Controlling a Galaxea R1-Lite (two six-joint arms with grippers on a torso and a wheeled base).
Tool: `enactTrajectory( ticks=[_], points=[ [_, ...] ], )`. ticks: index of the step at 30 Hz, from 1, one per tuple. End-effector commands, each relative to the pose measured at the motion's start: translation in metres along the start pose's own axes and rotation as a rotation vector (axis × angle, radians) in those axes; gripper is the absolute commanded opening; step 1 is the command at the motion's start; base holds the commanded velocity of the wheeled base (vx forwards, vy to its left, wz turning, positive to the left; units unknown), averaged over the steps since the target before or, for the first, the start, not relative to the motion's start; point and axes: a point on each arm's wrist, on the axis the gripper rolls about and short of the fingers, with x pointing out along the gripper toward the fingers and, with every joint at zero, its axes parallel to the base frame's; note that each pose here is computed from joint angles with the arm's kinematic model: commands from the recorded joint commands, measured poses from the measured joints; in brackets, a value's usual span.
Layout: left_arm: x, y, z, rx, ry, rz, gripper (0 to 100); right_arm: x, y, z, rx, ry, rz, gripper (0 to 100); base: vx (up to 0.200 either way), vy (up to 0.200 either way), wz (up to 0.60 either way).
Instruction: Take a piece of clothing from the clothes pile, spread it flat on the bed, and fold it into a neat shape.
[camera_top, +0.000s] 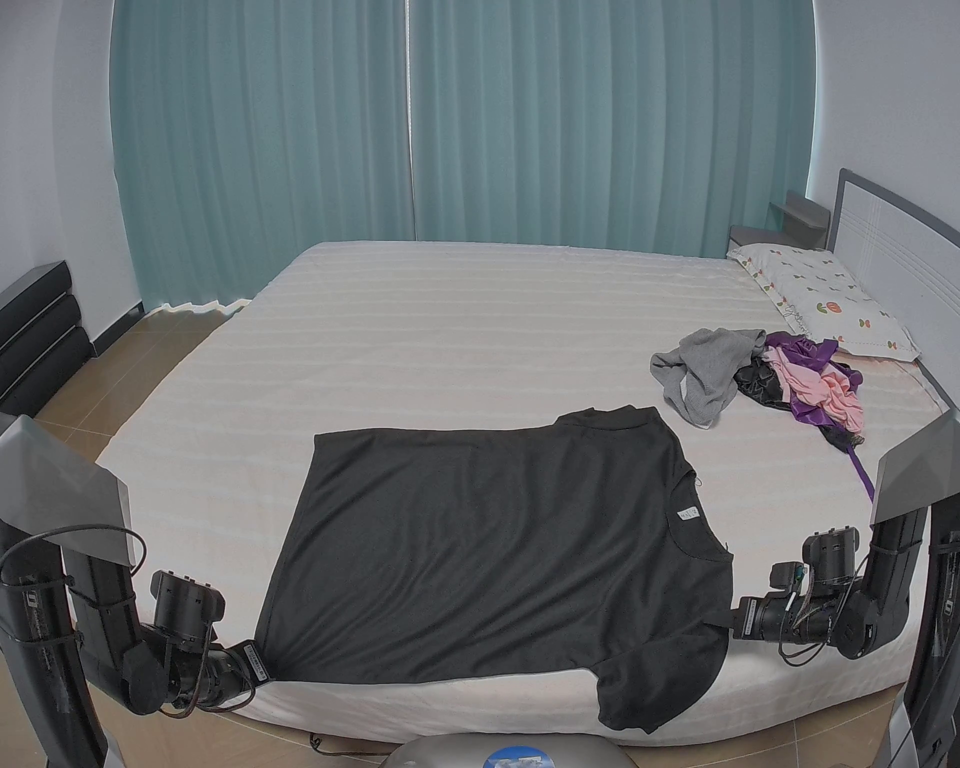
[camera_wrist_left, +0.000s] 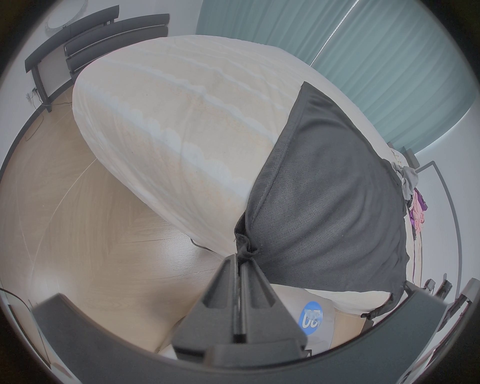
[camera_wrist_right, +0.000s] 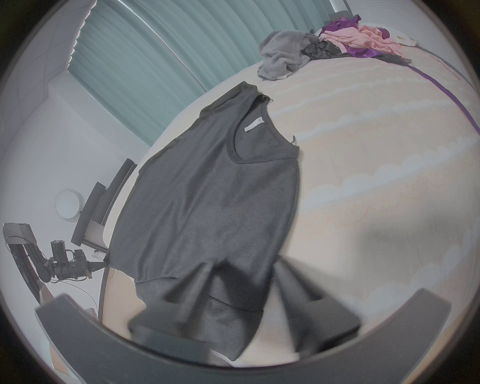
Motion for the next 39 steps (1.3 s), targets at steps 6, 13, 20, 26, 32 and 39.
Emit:
enactTrajectory(
  ticks=[6,13,20,26,32,39],
  points=[
    [0.002,0.001,-0.001,-0.001,0.005,0.006,0,-0.014,-0.01,-0.007,0.049,0.008,-0.047,0,0.0,0.0,0.0],
    [0.009,-0.001,0.001,0.002,-0.012,0.003,0,-0.034,-0.017,-0.011,0.08,0.001,-0.081,0,0.0,0.0,0.0],
    [0.014,-0.001,0.001,0.008,-0.034,-0.001,0,-0.046,-0.02,-0.025,0.004,0.051,-0.103,0,0.0,0.0,0.0],
    [0.019,0.0,0.004,0.006,-0.091,0.007,0,-0.049,-0.017,-0.034,-0.028,0.093,-0.099,0,0.0,0.0,0.0],
    [0.02,0.001,0.002,0.006,-0.088,0.009,0,-0.047,-0.018,-0.04,-0.051,0.125,-0.096,0,0.0,0.0,0.0],
    [0.02,0.001,0.003,-0.003,-0.092,0.009,0,-0.047,-0.014,-0.041,-0.065,0.136,-0.088,100,0.0,0.0,0.0]
  ],
)
